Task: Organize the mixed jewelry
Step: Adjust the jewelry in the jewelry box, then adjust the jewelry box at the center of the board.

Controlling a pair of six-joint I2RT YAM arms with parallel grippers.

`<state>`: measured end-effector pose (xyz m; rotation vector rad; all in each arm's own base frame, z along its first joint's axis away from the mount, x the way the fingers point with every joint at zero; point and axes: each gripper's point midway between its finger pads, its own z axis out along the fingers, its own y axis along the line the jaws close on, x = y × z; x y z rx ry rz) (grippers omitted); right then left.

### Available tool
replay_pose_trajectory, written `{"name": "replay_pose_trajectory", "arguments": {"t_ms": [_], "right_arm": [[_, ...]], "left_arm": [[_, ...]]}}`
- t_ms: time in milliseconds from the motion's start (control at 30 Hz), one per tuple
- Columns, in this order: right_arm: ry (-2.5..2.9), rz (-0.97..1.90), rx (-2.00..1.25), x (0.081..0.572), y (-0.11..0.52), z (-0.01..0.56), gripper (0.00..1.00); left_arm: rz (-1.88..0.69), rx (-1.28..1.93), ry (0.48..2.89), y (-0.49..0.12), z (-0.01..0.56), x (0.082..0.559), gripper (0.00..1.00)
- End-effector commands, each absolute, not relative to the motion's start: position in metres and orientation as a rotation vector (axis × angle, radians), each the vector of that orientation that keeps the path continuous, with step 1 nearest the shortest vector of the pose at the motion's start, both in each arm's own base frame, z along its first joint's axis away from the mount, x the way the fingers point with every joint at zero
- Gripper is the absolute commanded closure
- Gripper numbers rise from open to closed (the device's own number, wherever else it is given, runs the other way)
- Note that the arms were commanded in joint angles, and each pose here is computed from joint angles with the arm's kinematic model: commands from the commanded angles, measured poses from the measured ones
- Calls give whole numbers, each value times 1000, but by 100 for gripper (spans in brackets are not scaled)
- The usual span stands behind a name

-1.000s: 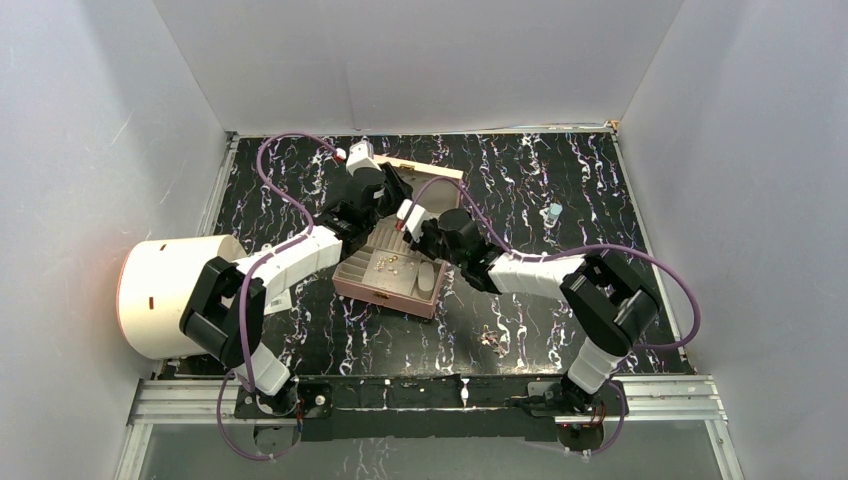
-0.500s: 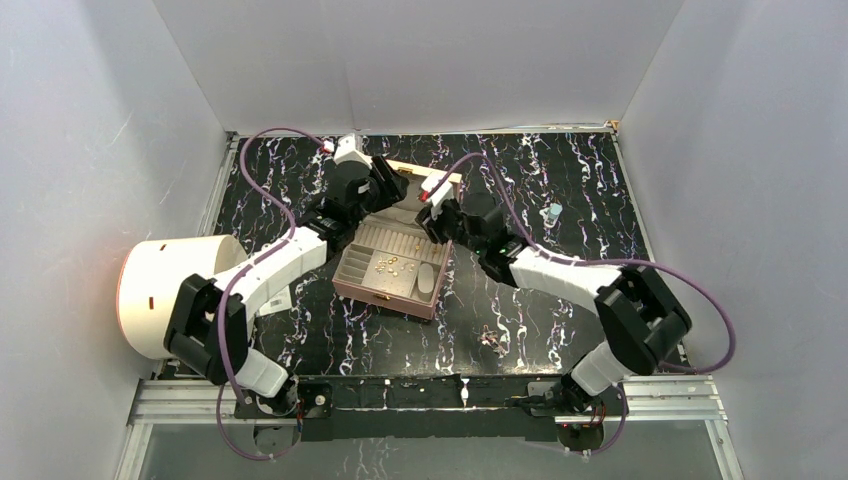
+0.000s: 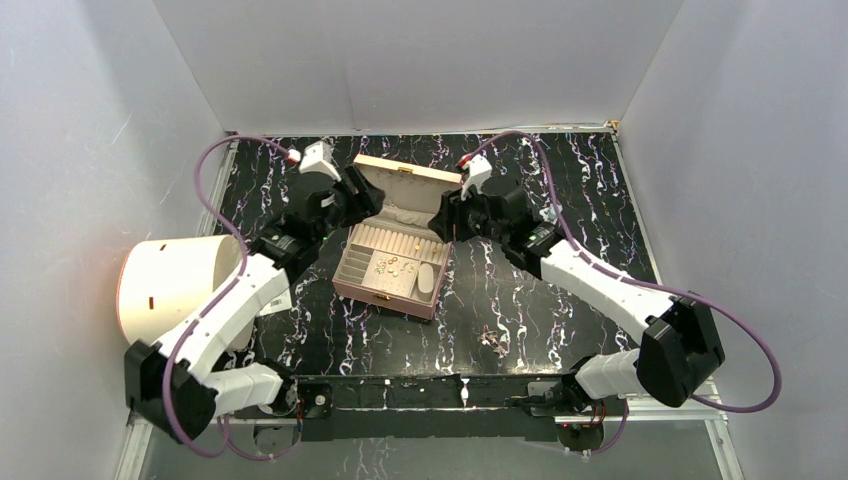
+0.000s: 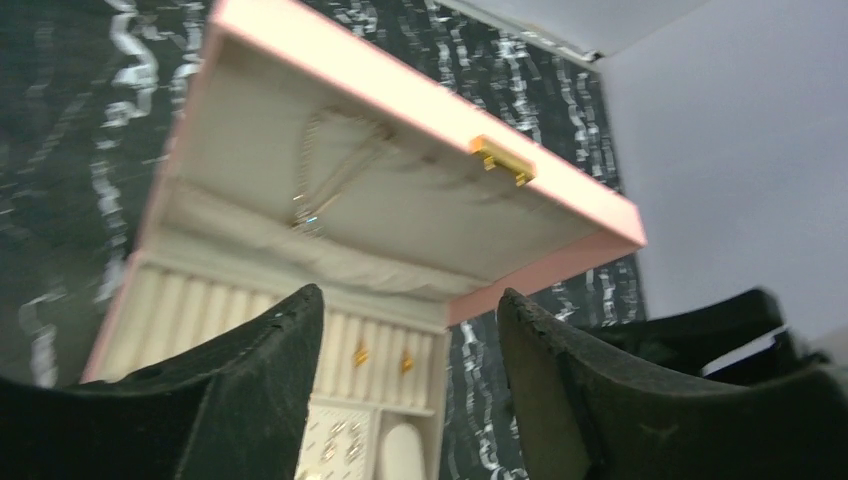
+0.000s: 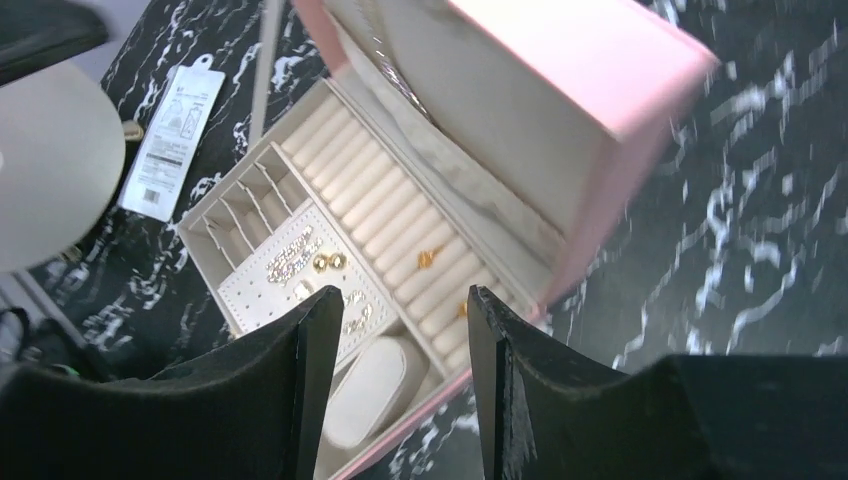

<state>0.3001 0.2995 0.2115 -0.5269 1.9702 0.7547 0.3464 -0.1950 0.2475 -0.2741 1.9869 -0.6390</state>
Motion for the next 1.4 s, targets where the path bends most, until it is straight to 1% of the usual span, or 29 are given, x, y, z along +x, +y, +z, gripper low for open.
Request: {"name": "replay_pose_trajectory", "arguments": {"t_ms": [0,100,167,267,467,633,700,800,900,1000,1100,1267,1367], "right_arm": [[2275,758,-139,275,265,197,41],[2403,692,114,266,241,172,31],[2463,725,250,262,235,157,29],[2518,809,321,260,240,142,29],[2572,850,290,274,260,127,33],[2569,878,250,288,272,121,36],[2577,880,233,292,276,116,40],[2553,923,176,302,288,118,51],[2540,955,123,310,298,120,64],[2539,940,90,320,303,117,73],[2527,933,63,333,307,117,76],[2530,895,18,353,308,115,76],[2589,797,12,353,296,113,76]], "left_arm": [[-354,-305,2155,-129,227,310,31],[-314,-322,2258,-108,205,291,24],[-371,-334,2302,-106,190,284,23],[-373,-361,2332,-100,169,279,22],[-386,-426,2409,-97,124,283,22],[-593,-405,2426,-121,109,285,23],[-644,-392,2433,-127,105,283,24],[-669,-379,2415,-130,106,281,25],[-737,-351,2422,-138,109,278,25],[-834,-328,2416,-150,112,274,26],[-892,-301,2385,-157,118,276,26],[-913,-296,2393,-160,115,277,26],[-825,-329,2394,-150,116,284,26]]}}
